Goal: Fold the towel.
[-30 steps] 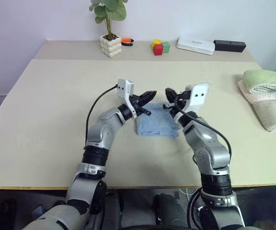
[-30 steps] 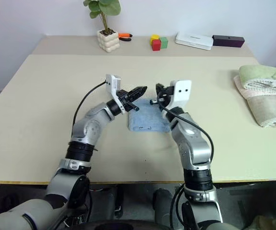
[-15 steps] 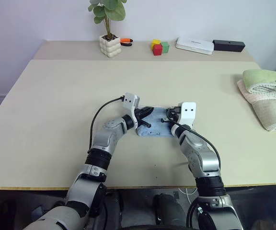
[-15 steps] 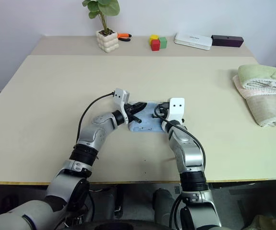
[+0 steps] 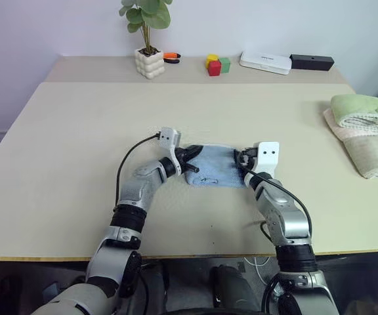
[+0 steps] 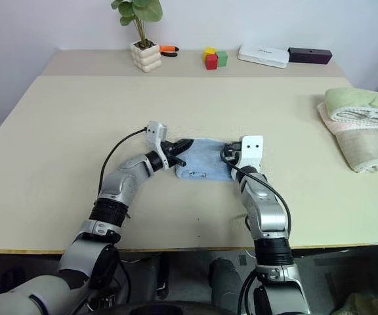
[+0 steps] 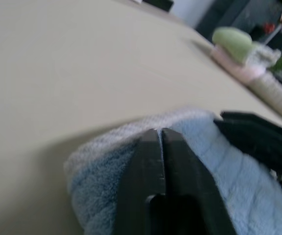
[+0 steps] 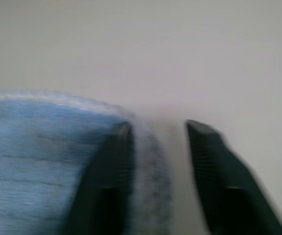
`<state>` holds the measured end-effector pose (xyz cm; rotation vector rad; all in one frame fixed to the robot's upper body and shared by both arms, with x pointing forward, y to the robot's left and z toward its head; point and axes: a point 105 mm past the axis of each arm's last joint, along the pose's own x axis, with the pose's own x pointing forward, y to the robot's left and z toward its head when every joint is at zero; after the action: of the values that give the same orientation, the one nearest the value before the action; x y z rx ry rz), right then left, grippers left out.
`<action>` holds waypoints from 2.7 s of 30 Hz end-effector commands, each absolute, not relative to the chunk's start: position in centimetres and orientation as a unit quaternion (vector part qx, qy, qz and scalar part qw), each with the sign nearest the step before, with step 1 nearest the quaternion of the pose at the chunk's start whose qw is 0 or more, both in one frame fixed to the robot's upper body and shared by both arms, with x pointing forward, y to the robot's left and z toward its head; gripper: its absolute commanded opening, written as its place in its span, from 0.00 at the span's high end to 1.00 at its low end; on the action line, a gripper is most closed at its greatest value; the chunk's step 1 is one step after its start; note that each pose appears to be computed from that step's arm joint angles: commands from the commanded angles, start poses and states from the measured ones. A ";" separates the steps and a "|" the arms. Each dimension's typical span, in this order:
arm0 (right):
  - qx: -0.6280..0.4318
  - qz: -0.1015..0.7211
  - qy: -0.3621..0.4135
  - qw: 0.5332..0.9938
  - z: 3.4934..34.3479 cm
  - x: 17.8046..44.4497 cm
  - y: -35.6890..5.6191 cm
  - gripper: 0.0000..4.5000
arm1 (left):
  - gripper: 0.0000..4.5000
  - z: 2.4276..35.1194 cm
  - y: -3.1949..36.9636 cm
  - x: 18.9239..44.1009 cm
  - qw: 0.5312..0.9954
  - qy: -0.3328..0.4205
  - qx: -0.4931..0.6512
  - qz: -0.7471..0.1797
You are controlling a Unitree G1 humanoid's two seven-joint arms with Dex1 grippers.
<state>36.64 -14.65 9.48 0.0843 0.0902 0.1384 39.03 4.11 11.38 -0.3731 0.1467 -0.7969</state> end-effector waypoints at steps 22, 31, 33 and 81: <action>0.136 0.271 0.023 0.953 17.8 35.3 -17.7 0.00 | 0.01 19.7 13.7 36.1 0.881 -0.045 -0.027 -0.470; 0.186 0.268 0.168 0.930 13.2 32.7 -17.4 0.00 | 0.01 19.5 16.1 30.5 0.799 -0.054 -0.004 -0.599; 0.199 0.260 0.187 0.926 12.2 32.7 -16.9 0.00 | 0.01 19.5 16.9 29.8 0.796 -0.043 -0.004 -0.604; 0.394 -0.130 -0.003 0.910 15.0 26.5 -27.4 0.99 | 0.00 17.0 13.3 33.9 0.790 -0.090 -0.025 -0.606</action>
<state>27.63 -27.26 13.54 0.7817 0.0720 -0.2171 33.66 13.45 16.44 -0.0888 -0.1623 -1.2858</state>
